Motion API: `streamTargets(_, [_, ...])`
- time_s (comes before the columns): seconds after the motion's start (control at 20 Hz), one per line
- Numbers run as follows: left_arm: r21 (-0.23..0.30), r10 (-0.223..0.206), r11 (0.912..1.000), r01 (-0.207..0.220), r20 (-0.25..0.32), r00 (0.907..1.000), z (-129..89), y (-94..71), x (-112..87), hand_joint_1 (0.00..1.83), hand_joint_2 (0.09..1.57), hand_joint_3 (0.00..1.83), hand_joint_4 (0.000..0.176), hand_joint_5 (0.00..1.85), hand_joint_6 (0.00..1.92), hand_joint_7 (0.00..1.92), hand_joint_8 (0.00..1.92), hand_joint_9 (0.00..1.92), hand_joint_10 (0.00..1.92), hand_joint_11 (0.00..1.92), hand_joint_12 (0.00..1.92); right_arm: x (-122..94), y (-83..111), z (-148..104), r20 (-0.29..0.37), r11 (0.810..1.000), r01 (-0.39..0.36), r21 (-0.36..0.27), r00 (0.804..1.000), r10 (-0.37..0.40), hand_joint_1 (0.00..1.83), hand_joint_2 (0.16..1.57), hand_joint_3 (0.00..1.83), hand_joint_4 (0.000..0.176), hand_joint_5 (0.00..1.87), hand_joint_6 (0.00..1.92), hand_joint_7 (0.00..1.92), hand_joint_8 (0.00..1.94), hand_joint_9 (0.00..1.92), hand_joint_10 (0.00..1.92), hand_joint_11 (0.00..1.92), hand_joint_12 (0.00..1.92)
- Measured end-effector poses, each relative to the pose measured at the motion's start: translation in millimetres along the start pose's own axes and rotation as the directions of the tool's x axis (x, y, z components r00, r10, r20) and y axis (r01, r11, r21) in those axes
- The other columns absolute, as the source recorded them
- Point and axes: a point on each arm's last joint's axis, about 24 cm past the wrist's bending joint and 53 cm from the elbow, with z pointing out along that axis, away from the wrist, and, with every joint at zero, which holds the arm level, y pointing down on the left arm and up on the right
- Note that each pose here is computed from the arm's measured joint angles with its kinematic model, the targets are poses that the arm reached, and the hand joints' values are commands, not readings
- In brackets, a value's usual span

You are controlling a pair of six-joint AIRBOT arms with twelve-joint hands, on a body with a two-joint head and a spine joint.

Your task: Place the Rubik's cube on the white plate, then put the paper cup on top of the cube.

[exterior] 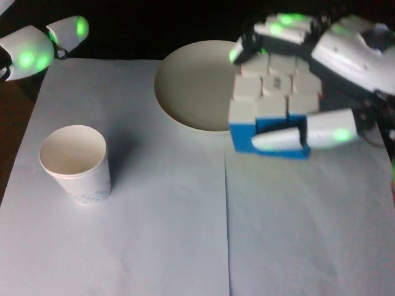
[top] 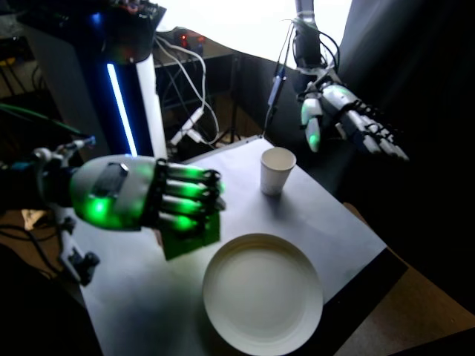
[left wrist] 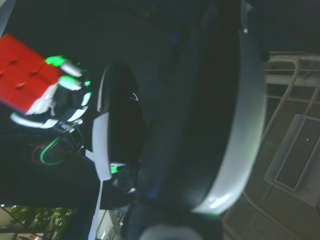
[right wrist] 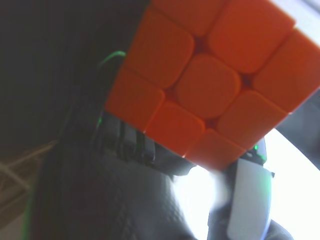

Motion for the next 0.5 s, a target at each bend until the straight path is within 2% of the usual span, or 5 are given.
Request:
streamTargets(0.05, [0.002, 0.003, 1.0000, -0.003, -0.002, 1.0000, -0.7, 0.0, 0.8, 0.45, 1.46, 0.00, 0.050, 0.08, 0.00, 0.00, 0.00, 0.00, 0.00, 0.01, 0.00, -3.1, -1.6, 8.2, 0.007, 1.000, 0.002, 0.002, 1.000, -0.002, 0.98, 1.32, 0.01, 0.000, 0.56, 1.61, 0.35, 1.78, 0.47, 1.92, 0.67, 1.92])
streamTargets(0.25, [-0.016, -0.005, 0.9999, 0.005, -0.001, 1.0000, -2.4, 5.4, 1.2, 0.49, 1.46, 0.00, 0.010, 0.08, 0.00, 0.02, 0.00, 0.06, 0.01, 0.00, 0.33, -5.2, -16.3, 48.1, 0.037, 0.999, -0.027, 0.033, 0.999, 0.025, 1.11, 1.34, 0.01, 0.000, 0.43, 1.65, 0.63, 1.60, 0.47, 1.75, 0.61, 1.92])
streamTargets(0.3, [-0.017, -0.005, 0.9998, 0.005, 0.002, 1.0000, -3.3, 6.0, 0.9, 0.61, 1.45, 0.00, 0.000, 0.11, 0.00, 0.16, 0.01, 0.33, 0.30, 0.02, 1.35, -2.2, -18.9, 60.1, 0.036, 0.999, -0.031, 0.039, 0.999, 0.029, 1.08, 1.36, 0.00, 0.000, 0.46, 1.66, 0.63, 1.65, 0.52, 1.78, 0.67, 1.92])
streamTargets(0.35, [-0.017, -0.005, 0.9998, 0.005, 0.002, 1.0000, -3.3, 6.1, 1.0, 0.71, 1.42, 0.00, 0.000, 0.14, 0.00, 0.19, 0.00, 0.17, 0.32, 0.00, 1.42, 0.5, -22.1, 71.8, 0.035, 0.998, -0.035, 0.046, 0.999, 0.033, 1.26, 1.31, 0.00, 0.000, 0.20, 1.60, 0.61, 1.61, 0.48, 1.77, 0.68, 1.92])
streamTargets(0.5, [-0.014, -0.003, 0.9999, 0.003, 0.005, 1.0000, -3.2, 6.0, -0.2, 0.55, 1.44, 0.00, 0.017, 0.12, 0.00, 0.04, 0.00, 0.01, 0.00, 0.00, 0.13, 6.0, -44.0, 89.3, 0.035, 0.993, -0.056, 0.107, 0.998, 0.052, 1.22, 1.33, 0.00, 0.000, 0.20, 1.58, 0.59, 1.63, 0.42, 1.76, 0.50, 1.92])
